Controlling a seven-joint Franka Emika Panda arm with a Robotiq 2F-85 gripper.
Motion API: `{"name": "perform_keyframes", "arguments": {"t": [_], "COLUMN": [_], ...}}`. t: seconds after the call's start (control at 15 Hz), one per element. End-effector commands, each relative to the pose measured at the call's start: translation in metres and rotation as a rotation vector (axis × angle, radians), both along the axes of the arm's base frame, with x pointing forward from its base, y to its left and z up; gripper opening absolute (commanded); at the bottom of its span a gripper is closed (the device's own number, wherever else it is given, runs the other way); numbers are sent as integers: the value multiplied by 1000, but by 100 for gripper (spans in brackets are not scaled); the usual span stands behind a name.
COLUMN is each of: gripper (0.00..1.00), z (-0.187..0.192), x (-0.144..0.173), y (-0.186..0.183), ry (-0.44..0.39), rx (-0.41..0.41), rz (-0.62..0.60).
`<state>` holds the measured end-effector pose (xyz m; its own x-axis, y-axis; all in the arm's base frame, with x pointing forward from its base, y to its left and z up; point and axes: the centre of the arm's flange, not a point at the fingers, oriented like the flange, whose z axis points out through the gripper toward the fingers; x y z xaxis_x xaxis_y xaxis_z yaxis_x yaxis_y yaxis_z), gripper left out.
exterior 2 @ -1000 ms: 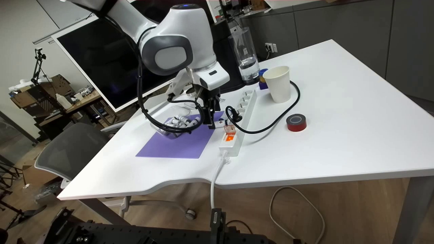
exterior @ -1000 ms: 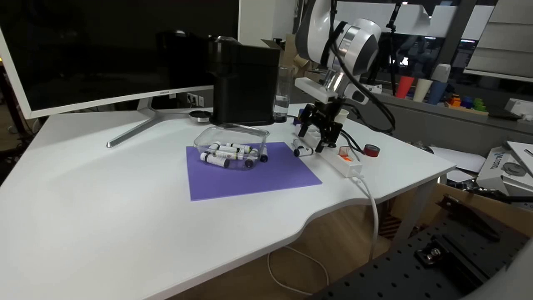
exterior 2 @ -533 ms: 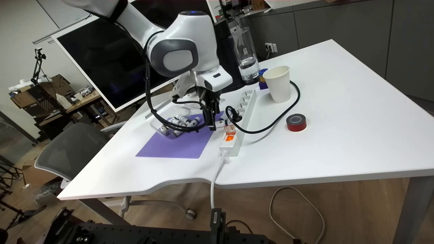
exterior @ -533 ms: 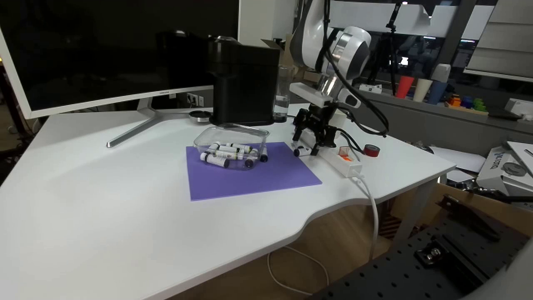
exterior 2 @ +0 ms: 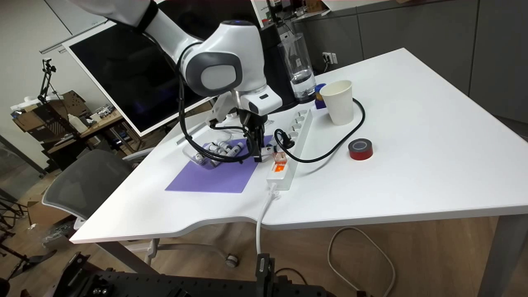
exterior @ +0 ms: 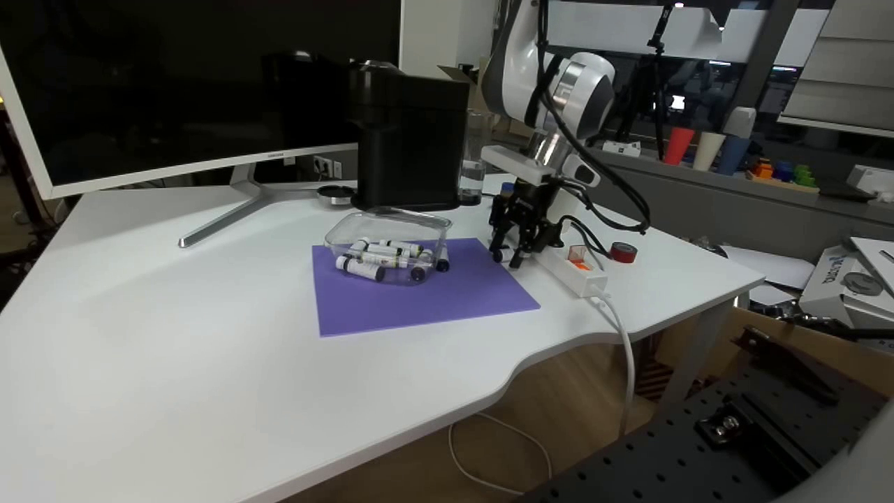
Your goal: Put a bottle from the table into the clear container
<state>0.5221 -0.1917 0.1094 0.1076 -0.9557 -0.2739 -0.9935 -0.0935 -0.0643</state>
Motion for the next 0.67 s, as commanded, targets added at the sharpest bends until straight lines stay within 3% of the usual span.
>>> {"name": "perform_keyframes", "arguments": {"t": [0.0,0.27,0.6], "gripper": [31,3,7], "z": [4,13,70], "x": [7,5,10], "y": [-4,-1,33], "ry": [5,-8,-50], "rx": [-3,-24,-153], "rz": [15,25,131]}}
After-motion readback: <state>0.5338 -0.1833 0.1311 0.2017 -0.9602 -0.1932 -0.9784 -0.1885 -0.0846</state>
